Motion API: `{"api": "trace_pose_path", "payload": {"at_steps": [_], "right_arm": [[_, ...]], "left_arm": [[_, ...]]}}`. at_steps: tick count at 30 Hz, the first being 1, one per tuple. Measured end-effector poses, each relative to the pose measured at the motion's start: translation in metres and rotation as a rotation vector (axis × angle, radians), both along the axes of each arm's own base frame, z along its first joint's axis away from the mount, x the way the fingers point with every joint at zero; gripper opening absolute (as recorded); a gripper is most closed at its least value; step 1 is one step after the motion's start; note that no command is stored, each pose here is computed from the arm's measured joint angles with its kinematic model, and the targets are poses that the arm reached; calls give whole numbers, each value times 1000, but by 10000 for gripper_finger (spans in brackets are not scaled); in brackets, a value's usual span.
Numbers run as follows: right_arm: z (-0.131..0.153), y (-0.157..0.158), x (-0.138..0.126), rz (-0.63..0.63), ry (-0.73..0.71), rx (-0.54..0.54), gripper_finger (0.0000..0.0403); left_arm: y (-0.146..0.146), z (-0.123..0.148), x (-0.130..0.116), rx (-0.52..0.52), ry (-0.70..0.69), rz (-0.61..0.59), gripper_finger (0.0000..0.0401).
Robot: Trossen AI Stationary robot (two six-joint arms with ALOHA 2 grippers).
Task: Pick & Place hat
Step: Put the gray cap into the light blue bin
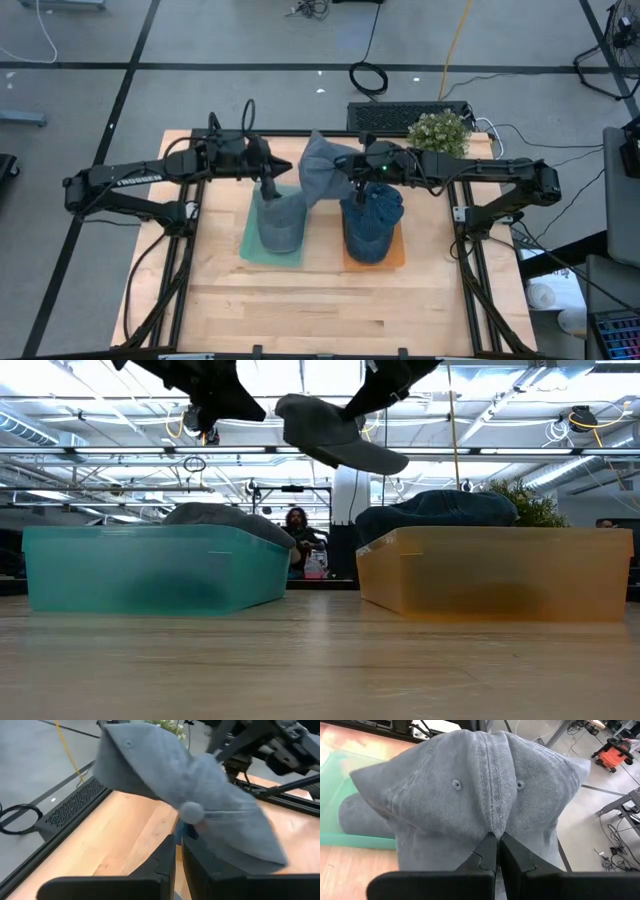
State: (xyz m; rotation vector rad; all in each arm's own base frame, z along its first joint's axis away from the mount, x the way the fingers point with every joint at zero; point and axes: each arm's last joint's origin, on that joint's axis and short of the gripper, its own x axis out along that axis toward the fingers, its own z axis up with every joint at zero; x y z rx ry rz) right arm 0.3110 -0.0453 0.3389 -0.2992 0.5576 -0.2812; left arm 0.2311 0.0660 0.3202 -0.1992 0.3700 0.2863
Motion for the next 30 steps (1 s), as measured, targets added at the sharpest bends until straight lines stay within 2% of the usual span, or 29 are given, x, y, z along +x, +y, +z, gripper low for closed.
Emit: {"api": "trace_pose_path", "payload": {"at_steps": [10,13,16,20,23,26,30], "right_arm": [[0,0,0,2,1,-3,0],[0,0,0,2,1,-3,0],[0,0,0,2,1,-2,0],[0,0,0,2,-3,-3,0],[2,0,1,9,-13,-16,0],[3,0,2,16,-30,-32,0],[6,0,3,19,-57,-44,0]], "left_arm": [[5,-1,-2,-40,-3,57,38],[6,-2,-1,-36,4,68,49],[6,-2,-1,-68,-5,82,88],[5,-1,-1,-120,-25,93,163],[5,1,0,-192,-72,103,209],[5,6,2,-274,-152,116,241],[3,12,4,-340,-217,54,265]]}}
